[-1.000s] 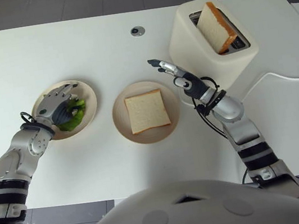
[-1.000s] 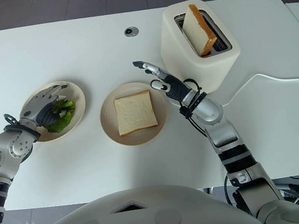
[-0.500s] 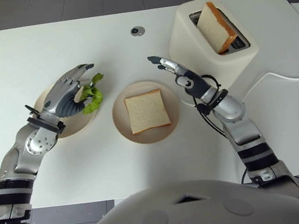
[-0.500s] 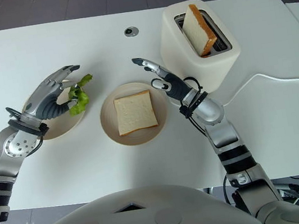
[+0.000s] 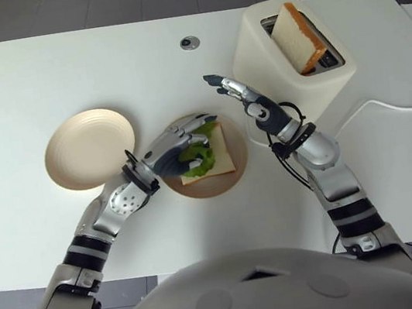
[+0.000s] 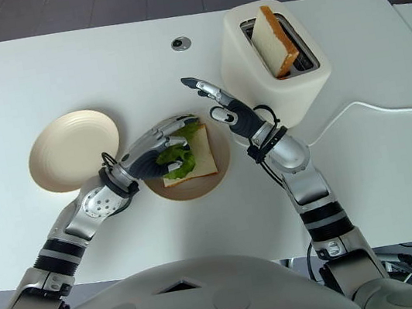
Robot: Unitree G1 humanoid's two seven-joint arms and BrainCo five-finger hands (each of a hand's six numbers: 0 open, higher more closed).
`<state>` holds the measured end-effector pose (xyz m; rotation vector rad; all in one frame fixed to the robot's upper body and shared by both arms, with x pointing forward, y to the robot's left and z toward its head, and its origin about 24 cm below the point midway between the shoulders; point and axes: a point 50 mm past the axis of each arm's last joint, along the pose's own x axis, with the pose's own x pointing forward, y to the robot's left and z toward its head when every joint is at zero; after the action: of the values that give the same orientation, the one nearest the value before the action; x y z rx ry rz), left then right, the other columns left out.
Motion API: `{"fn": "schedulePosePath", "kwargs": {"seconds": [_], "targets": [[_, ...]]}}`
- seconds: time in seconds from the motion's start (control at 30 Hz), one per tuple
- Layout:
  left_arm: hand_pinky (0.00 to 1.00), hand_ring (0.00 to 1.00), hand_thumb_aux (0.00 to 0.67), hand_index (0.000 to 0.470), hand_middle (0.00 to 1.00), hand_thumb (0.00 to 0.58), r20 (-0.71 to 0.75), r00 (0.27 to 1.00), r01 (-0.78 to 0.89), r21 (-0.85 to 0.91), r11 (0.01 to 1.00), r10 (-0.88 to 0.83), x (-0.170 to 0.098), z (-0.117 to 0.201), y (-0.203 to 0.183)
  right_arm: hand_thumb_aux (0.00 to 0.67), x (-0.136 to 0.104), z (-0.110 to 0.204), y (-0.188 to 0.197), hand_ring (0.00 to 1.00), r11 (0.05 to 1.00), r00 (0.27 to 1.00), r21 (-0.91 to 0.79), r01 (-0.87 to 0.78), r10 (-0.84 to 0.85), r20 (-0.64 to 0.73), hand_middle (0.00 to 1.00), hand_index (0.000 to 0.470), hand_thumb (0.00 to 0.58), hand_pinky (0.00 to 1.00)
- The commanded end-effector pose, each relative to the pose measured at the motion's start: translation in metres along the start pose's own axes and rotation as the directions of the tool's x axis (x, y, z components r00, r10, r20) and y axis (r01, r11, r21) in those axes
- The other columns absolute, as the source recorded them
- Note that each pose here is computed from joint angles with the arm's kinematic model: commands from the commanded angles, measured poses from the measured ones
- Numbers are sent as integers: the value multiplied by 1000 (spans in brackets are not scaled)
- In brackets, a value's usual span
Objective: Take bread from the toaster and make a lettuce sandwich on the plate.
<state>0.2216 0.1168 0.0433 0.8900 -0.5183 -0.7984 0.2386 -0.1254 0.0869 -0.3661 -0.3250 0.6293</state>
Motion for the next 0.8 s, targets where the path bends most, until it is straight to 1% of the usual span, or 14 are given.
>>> {"fn": "schedulePosePath", "kwargs": {"seconds": [0.03, 0.07, 0.1, 0.13, 0.23, 0.37, 0.47, 0.53, 0.6, 0.67, 0.73, 0.8], "targets": [[0, 0, 670, 470, 0, 580, 0, 998, 65, 5, 998, -65, 3, 0, -12, 0, -1, 1, 1, 0, 1000, 1000, 1, -6, 6, -4, 0, 0, 0, 0], [0, 0, 520, 365, 0, 551, 1, 997, 72, 3, 997, -72, 3, 0, -14, 0, -1, 2, 1, 0, 1000, 1000, 0, -6, 6, -3, 0, 0, 0, 0], [0, 0, 334, 234, 0, 434, -1, 997, 73, 4, 997, -73, 3, 0, -15, 0, -1, 2, 1, 0, 1000, 1000, -2, -6, 6, -2, 0, 0, 0, 0], [0, 0, 0, 0, 0, 0, -6, 998, 65, 7, 998, -65, 3, -1, -14, 0, -1, 3, 0, 0, 1000, 1000, -3, -5, 5, 1, 0, 0, 0, 0], [0, 0, 0, 0, 0, 0, 5, 1000, 19, -14, 1000, -18, 6, 1, -8, 0, -1, 8, -2, 0, 1000, 1000, -7, 2, -2, 20, 0, 0, 0, 0], [0, 0, 0, 0, 0, 0, 65, 987, -136, -134, 982, 145, 8, 12, 13, 0, 2, 24, -7, 0, 999, 995, -14, 37, -36, 95, 0, 0, 0, 0], [0, 0, 0, 0, 0, 0, 59, 974, -210, -148, 966, 221, 9, 11, 25, 0, 2, 42, -14, 0, 993, 982, -56, 105, -95, 164, 0, 0, 0, 0], [0, 0, 0, 0, 0, 0, 43, 963, -259, -142, 955, 268, 8, 8, 32, 0, -2, 63, -25, 0, 976, 960, -119, 181, -149, 238, 0, 0, 0, 0], [0, 0, 0, 0, 0, 0, 34, 954, -291, -142, 946, 298, 7, 6, 37, 0, -7, 85, -45, 0, 924, 913, -216, 317, -236, 332, 0, 0, 0, 0], [0, 0, 0, 0, 0, 0, 32, 951, -300, -136, 944, 306, 7, 6, 38, 0, -13, 97, -65, 0, 848, 869, -304, 433, -304, 389, 0, 0, 0, 0], [0, 0, 0, 0, 0, 0, 36, 948, -311, -120, 943, 317, 7, 5, 40, 0, -17, 102, -81, 0, 761, 850, -410, 503, -350, 394, 0, 0, 0, 0], [0, 0, 0, 0, 0, 0, 45, 945, -317, -118, 941, 324, 7, 7, 42, 0, -19, 100, -99, 0, 665, 851, -532, 523, -384, 357, 0, 0, 0, 0]]}}
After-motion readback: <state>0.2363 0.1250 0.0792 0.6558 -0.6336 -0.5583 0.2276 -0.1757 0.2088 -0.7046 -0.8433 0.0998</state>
